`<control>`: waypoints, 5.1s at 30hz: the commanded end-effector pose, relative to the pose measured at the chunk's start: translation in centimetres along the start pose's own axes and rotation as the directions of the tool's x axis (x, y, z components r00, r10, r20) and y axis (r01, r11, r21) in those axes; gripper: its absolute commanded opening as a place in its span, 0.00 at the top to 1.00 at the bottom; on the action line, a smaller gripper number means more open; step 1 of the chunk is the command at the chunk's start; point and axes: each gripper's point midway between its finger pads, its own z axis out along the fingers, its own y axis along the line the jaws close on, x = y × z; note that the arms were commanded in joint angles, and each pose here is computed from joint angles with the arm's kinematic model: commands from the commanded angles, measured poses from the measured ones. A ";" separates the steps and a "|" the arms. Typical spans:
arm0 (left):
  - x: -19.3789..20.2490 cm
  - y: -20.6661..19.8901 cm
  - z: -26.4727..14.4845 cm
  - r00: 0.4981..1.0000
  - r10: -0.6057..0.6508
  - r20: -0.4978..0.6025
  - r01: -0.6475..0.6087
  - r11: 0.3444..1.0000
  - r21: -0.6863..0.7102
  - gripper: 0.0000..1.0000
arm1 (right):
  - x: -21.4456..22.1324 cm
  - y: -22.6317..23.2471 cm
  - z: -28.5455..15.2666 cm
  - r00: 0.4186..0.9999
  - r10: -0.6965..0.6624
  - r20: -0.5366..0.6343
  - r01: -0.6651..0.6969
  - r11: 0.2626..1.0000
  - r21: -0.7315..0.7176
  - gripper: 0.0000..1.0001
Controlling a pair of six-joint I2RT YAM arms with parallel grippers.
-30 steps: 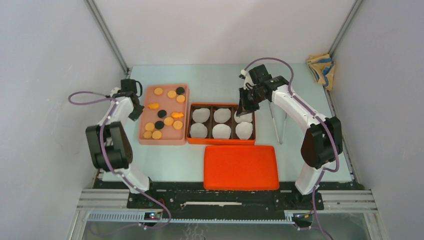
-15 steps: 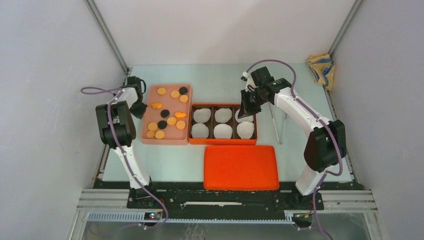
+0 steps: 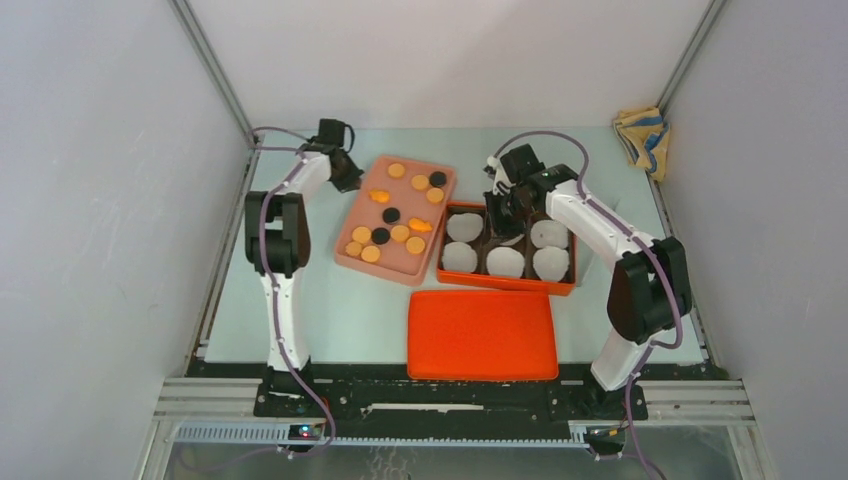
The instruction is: Pack the cookies
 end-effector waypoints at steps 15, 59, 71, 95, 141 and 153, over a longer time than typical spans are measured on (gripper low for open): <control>12.2 -1.9 -11.6 0.973 0.229 0.010 -0.227 0.956 0.188 1.00 | 4.3 -2.6 6.9 0.979 0.044 -0.197 -0.029 0.996 0.081 0.99; 4.6 -4.9 -8.3 0.987 0.159 -0.020 -0.149 0.955 0.255 1.00 | 15.8 16.0 11.3 0.835 -0.370 -0.407 0.265 0.919 -0.293 1.00; 0.6 -6.6 -29.4 0.931 0.056 0.361 -0.208 0.893 0.400 1.00 | 17.9 20.2 12.8 0.767 -0.458 -0.450 0.274 0.867 -0.415 1.00; 10.3 -1.1 -27.6 0.918 0.168 0.360 -0.301 0.885 0.355 1.00 | 7.6 16.1 2.6 0.935 -0.344 -0.080 0.331 0.933 -0.144 1.00; 13.4 -10.5 -22.2 0.919 0.336 0.205 -0.391 0.836 0.384 1.00 | 4.5 -5.2 0.7 0.976 0.204 0.071 -0.211 0.970 0.120 1.00; 7.7 -21.0 -8.3 0.944 0.308 0.120 -0.330 0.906 0.266 1.00 | -2.7 -3.7 -7.1 0.925 0.169 0.341 -0.191 0.981 0.030 1.00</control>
